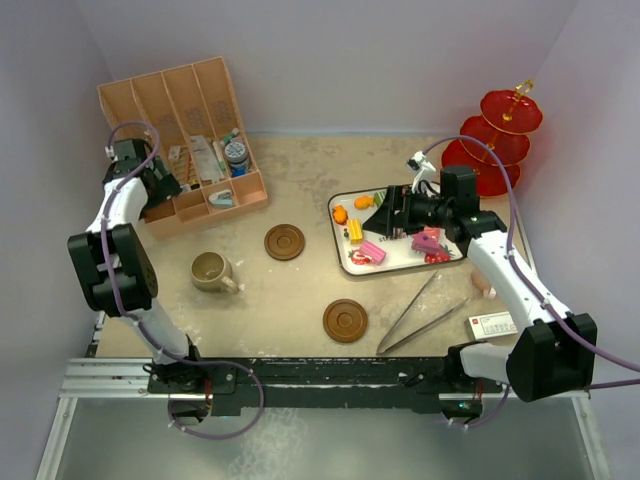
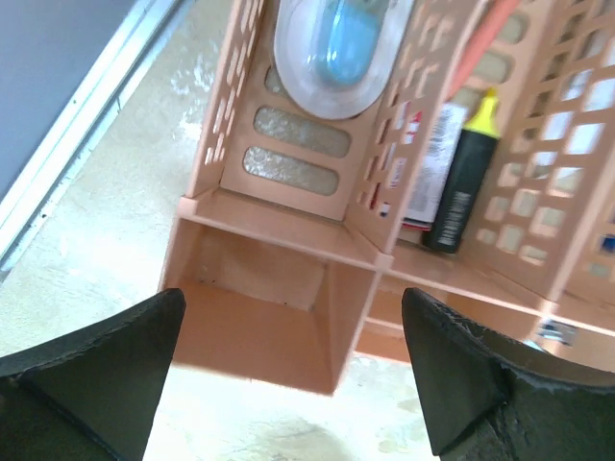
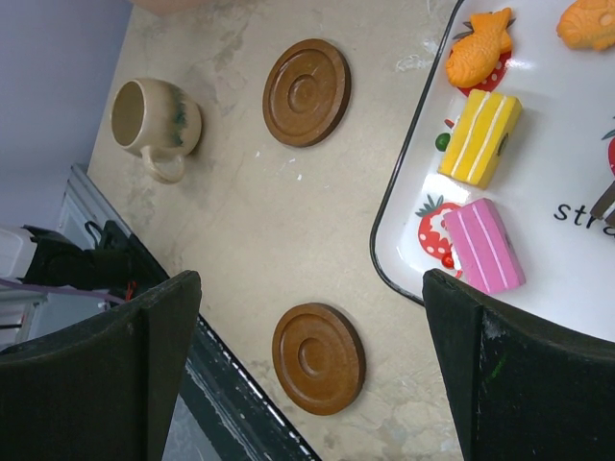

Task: Serve the afternoon tea
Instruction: Adjust the distractor at the corner of the board.

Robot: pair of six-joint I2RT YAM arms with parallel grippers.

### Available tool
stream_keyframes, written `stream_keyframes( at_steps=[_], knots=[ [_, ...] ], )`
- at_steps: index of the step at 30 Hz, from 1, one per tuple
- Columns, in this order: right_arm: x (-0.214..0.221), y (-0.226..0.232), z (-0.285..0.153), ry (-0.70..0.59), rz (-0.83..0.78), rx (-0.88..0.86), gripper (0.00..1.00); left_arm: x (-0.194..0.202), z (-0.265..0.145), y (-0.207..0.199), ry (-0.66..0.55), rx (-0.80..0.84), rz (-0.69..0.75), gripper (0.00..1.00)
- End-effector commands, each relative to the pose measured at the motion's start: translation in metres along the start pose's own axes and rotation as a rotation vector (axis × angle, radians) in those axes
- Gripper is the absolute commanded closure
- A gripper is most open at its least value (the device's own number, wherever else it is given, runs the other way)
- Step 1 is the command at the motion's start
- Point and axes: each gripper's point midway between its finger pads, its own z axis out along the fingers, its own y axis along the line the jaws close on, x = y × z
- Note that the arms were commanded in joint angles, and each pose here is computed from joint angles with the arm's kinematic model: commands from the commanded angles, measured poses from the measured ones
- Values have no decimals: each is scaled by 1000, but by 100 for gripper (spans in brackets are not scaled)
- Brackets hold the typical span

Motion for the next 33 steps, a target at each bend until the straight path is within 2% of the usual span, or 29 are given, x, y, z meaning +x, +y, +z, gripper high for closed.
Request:
stream_keyframes(
  at_steps=[1, 4, 7, 9, 14, 18, 21, 25, 33],
  knots=[
    [-3, 3, -1, -7, -21, -17, 1, -50, -61, -21, -182, 166, -78, 8],
    [0, 1, 1, -3, -11, -19, 1, -39, -77, -48, -173, 316, -73, 8],
    [1, 1, 1, -3, -5, -21, 1, -10, -80, -86, -85, 466, -23, 8],
    [0, 1, 1, -4, -4, -22, 1, 6, -70, -99, -32, 483, -4, 8],
    [-1, 3, -3, -8, -11, -12, 1, 17, -24, -93, 21, 394, -18, 8],
    [0, 0, -3, -8, -13, -1, 1, 27, 3, -84, 109, 312, 15, 9],
    [1, -1, 0, 0, -8, -5, 1, 25, 18, -59, 95, 187, -2, 10],
    [1, -3, 1, 6, -6, 2, 1, 9, 22, -31, 48, 105, -39, 10],
    [-5, -21, 11, 25, -2, 70, 1, -14, 13, -24, 11, 65, -18, 10]
  ],
)
